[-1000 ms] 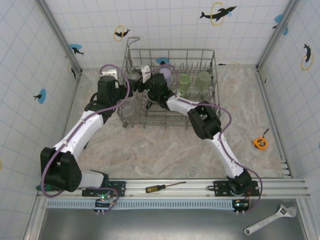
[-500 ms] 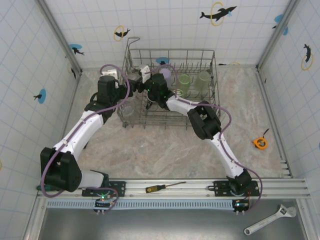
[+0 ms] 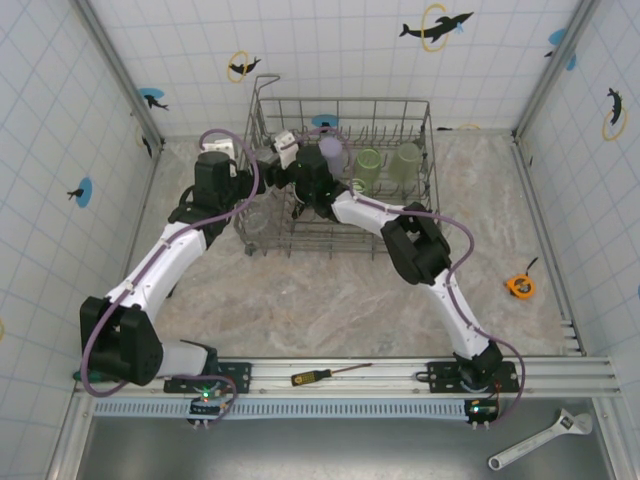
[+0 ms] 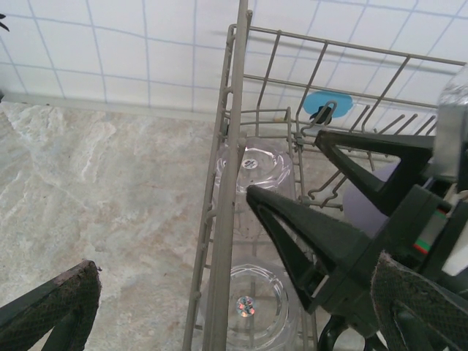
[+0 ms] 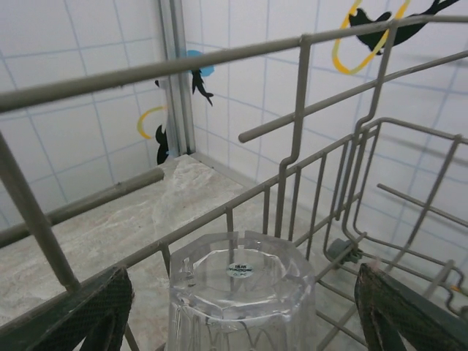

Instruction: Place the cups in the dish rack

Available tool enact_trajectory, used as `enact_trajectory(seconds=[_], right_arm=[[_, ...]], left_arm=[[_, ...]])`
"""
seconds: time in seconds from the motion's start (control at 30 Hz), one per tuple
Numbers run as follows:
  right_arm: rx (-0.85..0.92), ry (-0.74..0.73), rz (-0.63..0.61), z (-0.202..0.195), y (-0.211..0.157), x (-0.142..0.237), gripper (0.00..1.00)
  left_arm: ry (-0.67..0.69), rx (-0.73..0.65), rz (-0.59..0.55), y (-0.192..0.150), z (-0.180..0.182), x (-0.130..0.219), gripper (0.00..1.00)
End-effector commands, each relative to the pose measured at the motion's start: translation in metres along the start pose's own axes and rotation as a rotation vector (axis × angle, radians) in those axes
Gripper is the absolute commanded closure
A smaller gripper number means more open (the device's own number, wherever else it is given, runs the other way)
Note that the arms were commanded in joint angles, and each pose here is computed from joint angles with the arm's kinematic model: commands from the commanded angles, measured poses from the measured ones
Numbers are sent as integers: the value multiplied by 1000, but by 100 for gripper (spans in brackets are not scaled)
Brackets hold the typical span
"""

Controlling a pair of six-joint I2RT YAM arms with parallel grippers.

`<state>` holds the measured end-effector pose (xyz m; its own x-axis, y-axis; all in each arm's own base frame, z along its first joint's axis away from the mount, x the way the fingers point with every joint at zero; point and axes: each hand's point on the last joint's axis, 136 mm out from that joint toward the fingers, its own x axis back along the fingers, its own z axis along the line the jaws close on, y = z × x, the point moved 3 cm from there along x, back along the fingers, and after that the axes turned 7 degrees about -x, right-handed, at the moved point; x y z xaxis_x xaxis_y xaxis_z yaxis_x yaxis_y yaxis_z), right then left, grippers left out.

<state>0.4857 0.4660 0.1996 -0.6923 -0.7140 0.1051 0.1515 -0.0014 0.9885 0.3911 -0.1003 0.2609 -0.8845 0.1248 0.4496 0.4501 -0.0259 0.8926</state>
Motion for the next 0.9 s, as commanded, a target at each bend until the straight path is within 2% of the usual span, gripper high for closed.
enact_trajectory(seconds=[0.0,0.13,0.43,0.87], right_arm=[[23,-47,-10,-4,28,19,20],[25,-65,8,-7,28,20,21],[105,-201,126,-26,2,-4,25],[187,-292,195,-34,-16,-12,26]], left_arm=[[3,-16,-29,5,1,8,3],[6,-14,-30,4,1,9,3],[11,-16,-33,4,2,11,3],[12,-18,-34,5,2,11,3]])
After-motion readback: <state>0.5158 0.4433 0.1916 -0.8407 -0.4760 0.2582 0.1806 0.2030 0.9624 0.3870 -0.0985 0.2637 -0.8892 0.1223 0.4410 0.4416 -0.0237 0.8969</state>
